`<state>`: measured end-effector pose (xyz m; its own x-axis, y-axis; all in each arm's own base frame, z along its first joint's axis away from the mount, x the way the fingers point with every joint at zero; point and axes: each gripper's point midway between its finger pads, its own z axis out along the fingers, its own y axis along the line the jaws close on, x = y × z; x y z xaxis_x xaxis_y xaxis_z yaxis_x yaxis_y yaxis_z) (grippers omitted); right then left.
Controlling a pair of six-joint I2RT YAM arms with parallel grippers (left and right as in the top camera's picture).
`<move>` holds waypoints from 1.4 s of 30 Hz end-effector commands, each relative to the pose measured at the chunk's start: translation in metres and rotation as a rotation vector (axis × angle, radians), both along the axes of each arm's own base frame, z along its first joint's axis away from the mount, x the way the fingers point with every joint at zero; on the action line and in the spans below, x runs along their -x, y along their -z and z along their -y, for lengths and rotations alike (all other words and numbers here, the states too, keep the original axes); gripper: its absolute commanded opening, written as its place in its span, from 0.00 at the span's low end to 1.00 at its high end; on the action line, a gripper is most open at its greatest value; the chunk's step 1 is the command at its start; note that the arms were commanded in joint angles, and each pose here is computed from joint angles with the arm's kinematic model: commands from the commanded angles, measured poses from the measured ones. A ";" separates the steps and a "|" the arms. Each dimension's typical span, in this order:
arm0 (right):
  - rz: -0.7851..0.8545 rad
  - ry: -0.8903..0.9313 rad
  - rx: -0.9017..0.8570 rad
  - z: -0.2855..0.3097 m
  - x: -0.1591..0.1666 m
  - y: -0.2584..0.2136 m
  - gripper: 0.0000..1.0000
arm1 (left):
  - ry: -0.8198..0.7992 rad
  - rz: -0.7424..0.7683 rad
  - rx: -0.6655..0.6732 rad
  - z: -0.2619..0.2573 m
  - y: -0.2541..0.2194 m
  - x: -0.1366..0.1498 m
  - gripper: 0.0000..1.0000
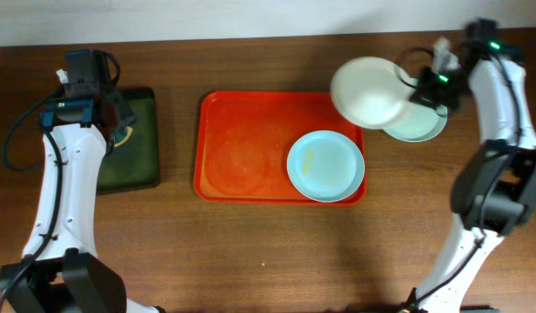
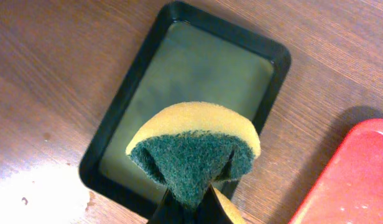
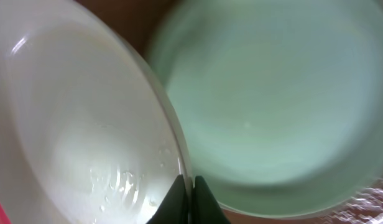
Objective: Clean dirty plates on tray and stack at the side
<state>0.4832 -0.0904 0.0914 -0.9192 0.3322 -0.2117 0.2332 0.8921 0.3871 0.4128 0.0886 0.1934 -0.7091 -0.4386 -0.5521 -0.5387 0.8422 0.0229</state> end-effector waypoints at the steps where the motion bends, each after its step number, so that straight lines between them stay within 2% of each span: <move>1: -0.003 0.106 -0.036 0.043 0.015 0.019 0.04 | 0.027 -0.016 0.076 0.011 0.014 -0.006 0.00; 4: 0.019 0.151 -0.028 0.066 0.019 0.031 0.11 | 0.031 -0.047 0.089 0.013 0.026 -0.007 0.00; 7: 0.047 0.145 -0.016 0.066 0.012 0.029 0.12 | 0.039 -0.063 0.108 0.016 0.034 -0.008 0.00; 8: 0.056 0.138 -0.013 0.064 0.009 0.028 0.20 | 0.039 -0.062 0.107 0.016 0.034 -0.008 0.00; 9: 0.062 0.129 -0.011 0.060 0.006 0.028 0.50 | 0.039 -0.061 0.107 0.016 0.033 -0.008 0.00; 10: 0.063 0.116 -0.011 0.054 0.004 0.028 0.58 | 0.039 -0.062 0.107 0.016 0.033 -0.008 0.00; 13: 0.063 0.075 -0.071 0.030 0.005 0.016 0.59 | 0.040 -0.059 0.106 0.016 0.033 -0.009 0.00; 17: 0.114 0.022 -0.190 -0.007 0.018 -0.044 0.71 | 0.039 -0.059 0.106 0.016 0.033 -0.009 0.00; 18: 0.138 -0.009 -0.229 -0.027 0.027 -0.072 0.72 | 0.040 -0.059 0.106 0.016 0.033 -0.009 0.00; 20: 0.144 -0.047 -0.168 -0.047 0.043 -0.101 0.76 | 0.040 -0.059 0.106 0.016 0.033 -0.009 0.00; 21: 0.130 -0.060 -0.096 -0.053 0.051 -0.108 0.87 | 0.040 -0.060 0.107 0.016 0.033 -0.009 0.00; 22: 0.092 -0.061 -0.005 -0.060 0.062 -0.112 0.88 | 0.040 -0.065 0.107 0.016 0.034 -0.008 0.00; 26: -0.133 -0.172 0.153 -0.114 0.101 -0.078 0.88 | 0.040 -0.067 0.107 0.016 0.034 -0.007 0.00; 28: -0.233 -0.090 0.358 -0.106 0.111 -0.040 0.89 | 0.040 -0.070 0.108 0.016 0.034 -0.007 0.00; 29: -0.265 -0.031 0.409 -0.105 0.114 -0.022 0.84 | 0.039 -0.073 0.108 0.016 0.035 -0.006 0.00; 31: -0.281 -0.061 0.347 -0.129 0.120 0.007 0.62 | 0.039 -0.074 0.108 0.016 0.035 -0.006 0.00; 35: -0.296 -0.083 0.316 -0.139 0.131 0.039 0.41 | 0.043 -0.073 0.116 0.017 0.035 -0.006 0.00; 42: -0.240 -0.074 0.312 -0.140 0.123 0.058 0.39 | 0.044 -0.073 0.118 0.018 0.035 -0.006 0.00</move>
